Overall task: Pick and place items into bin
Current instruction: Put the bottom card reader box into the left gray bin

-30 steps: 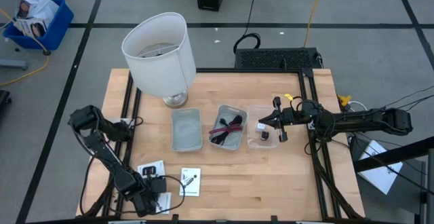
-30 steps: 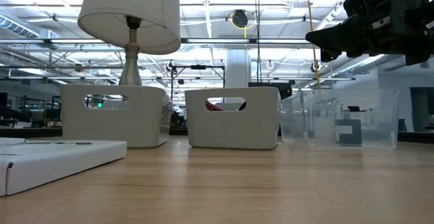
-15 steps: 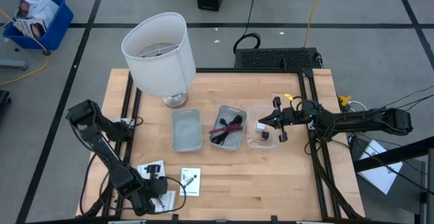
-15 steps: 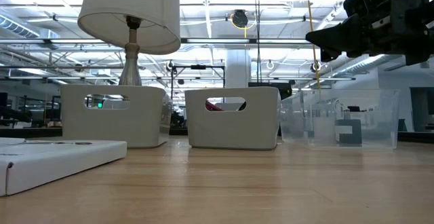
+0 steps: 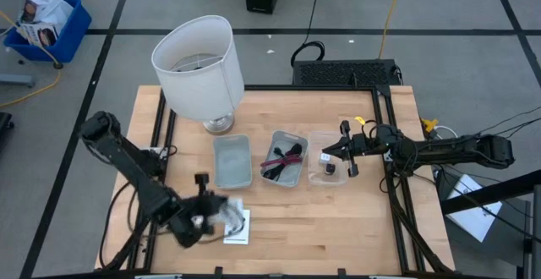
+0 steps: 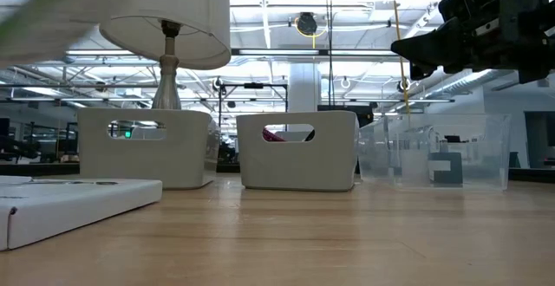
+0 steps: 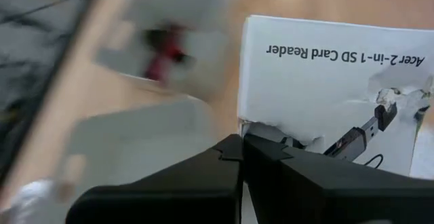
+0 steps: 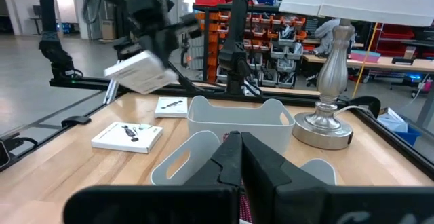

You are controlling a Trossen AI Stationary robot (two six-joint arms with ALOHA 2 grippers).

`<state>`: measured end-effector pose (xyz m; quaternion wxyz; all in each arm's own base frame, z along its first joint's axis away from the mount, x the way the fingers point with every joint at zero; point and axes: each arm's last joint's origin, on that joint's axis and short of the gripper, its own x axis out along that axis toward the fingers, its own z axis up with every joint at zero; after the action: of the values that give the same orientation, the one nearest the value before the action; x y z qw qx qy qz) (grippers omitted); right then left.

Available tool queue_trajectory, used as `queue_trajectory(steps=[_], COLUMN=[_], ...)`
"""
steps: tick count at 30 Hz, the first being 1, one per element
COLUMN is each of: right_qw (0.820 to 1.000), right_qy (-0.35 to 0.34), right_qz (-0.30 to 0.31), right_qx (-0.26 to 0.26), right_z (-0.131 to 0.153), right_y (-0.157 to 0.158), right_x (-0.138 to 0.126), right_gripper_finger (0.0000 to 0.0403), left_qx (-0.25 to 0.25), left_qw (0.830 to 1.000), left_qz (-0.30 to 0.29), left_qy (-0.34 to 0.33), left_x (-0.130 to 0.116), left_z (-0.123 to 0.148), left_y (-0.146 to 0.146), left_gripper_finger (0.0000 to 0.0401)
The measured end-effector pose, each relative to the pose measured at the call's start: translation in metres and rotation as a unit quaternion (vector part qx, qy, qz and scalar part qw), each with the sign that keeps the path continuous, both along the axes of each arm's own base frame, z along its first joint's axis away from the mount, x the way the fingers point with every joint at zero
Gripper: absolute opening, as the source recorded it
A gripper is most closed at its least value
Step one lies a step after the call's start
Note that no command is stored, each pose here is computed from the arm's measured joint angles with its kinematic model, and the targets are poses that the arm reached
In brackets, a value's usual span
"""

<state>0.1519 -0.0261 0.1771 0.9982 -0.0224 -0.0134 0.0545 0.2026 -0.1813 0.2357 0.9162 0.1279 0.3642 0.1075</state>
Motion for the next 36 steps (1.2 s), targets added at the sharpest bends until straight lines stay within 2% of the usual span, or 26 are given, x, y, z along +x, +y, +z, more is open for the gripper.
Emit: queue_trajectory(steps=[5,12,14,19,23,28,33,36], right_qw=[1.0,1.0,1.0,1.0,0.999,1.0,1.0,1.0], right_qy=[0.0,0.001,0.002,0.006,0.004,0.006,0.008,0.011], right_qz=[0.0,0.0,0.0,0.001,0.001,0.0,0.0,0.0], right_qx=[0.0,0.012,0.013,0.029,0.031,0.026,0.024,0.024], right_z=[0.0,0.0,0.0,-0.001,0.0,-0.001,-0.001,-0.002], right_y=[0.0,0.0,0.0,0.0,0.0,0.0,0.0,0.0], right_x=[0.0,0.0,0.0,0.0,0.0,0.0,0.0,0.0], right_gripper_finger=[0.0,0.0,0.0,0.0,0.0,0.0,0.0,0.0], left_qx=[-0.048,-0.07,-0.093,-0.163,-0.206,-0.232,-0.232,-0.222], left_qw=[0.989,0.971,0.958,0.911,0.886,0.858,0.838,0.831], left_qz=[0.124,0.212,0.252,0.354,0.397,0.443,0.485,0.508], left_qy=[-0.07,-0.086,-0.1,-0.132,-0.118,-0.12,-0.094,-0.043], left_x=[0.022,0.039,0.044,0.047,0.045,0.041,0.036,0.036], left_z=[0.021,0.024,0.023,0.018,0.014,0.012,0.005,-0.005], left_y=[0.037,0.072,0.081,0.1,0.107,0.11,0.114,0.118], left_gripper_finger=[0.001,0.0011,0.001,0.0007,0.0007,0.0006,0.0005,0.0004])
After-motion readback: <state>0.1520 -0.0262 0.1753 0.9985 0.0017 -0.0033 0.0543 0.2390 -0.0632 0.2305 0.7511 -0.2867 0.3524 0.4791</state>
